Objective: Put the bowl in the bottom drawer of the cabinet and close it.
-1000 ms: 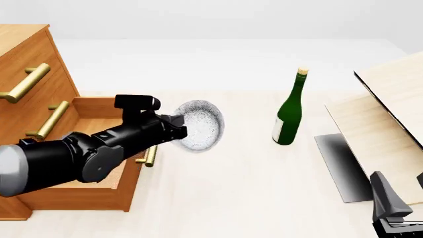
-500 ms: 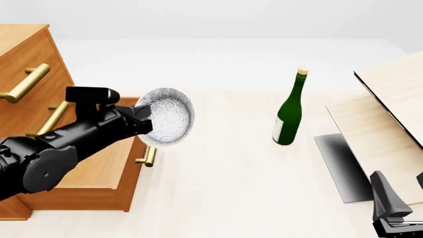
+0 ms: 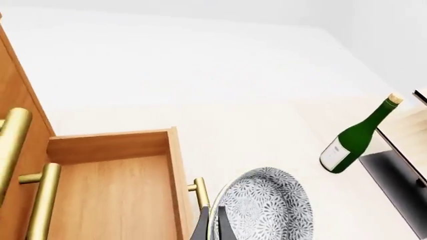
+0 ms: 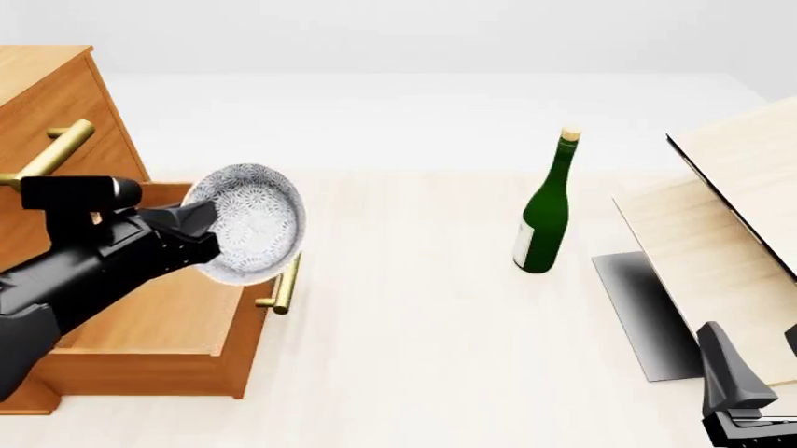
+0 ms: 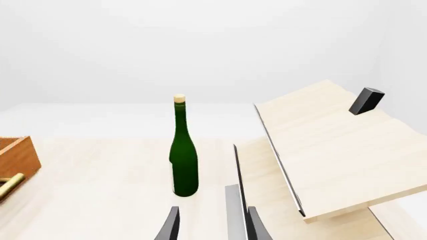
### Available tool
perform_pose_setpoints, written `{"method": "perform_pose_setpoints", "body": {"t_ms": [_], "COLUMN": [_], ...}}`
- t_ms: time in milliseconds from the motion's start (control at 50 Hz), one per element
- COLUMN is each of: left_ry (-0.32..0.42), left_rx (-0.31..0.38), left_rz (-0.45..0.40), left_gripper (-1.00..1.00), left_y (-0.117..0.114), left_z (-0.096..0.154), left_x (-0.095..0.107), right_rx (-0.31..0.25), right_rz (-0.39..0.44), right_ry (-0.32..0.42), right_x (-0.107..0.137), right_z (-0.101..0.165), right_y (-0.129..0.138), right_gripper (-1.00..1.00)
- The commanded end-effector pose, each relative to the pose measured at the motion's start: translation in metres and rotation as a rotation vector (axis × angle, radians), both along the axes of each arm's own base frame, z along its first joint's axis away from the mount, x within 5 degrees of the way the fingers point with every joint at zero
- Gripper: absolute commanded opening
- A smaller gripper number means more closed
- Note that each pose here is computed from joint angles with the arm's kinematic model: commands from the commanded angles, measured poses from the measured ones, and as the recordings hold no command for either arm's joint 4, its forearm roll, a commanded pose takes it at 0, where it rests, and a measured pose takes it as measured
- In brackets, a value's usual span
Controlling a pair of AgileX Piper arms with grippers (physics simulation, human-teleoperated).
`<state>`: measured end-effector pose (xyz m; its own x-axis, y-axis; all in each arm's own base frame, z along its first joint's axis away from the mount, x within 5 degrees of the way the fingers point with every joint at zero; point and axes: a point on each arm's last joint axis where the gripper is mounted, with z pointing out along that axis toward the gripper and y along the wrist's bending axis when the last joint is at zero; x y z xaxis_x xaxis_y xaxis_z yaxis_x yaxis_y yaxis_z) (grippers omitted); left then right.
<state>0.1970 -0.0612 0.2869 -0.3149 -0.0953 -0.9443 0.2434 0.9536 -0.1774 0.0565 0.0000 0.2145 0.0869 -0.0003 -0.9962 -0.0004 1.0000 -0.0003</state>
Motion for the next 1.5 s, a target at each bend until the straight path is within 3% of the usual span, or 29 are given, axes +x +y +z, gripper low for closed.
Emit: {"method": "perform_pose_setpoints", "body": {"t_ms": [20, 640, 1060, 1500], "left_ry": [-0.012, 0.017, 0.048, 0.091], "left_rx": [-0.01, 0.028, 0.092, 0.1], "left_rz": [0.071, 0.261, 0.307, 0.311], "left_gripper": [-1.0, -1.0, -1.0, -1.0], "left_y": [0.017, 0.055, 0.068, 0.07], "left_z": [0.003, -0.019, -0.031, -0.05], "left_x": [-0.01, -0.012, -0.001, 0.02], "right_rx": [0.0, 0.0, 0.0, 0.0], "right_rz": [0.0, 0.0, 0.0, 0.0], "right_ry": [0.0, 0.0, 0.0, 0.0], "right_x": [0.0, 0.0, 0.0, 0.0], "right_z": [0.0, 0.0, 0.0, 0.0], "right_y": [0.0, 0.0, 0.0, 0.0], "right_gripper": [1.0, 1.0, 1.0, 1.0]}}
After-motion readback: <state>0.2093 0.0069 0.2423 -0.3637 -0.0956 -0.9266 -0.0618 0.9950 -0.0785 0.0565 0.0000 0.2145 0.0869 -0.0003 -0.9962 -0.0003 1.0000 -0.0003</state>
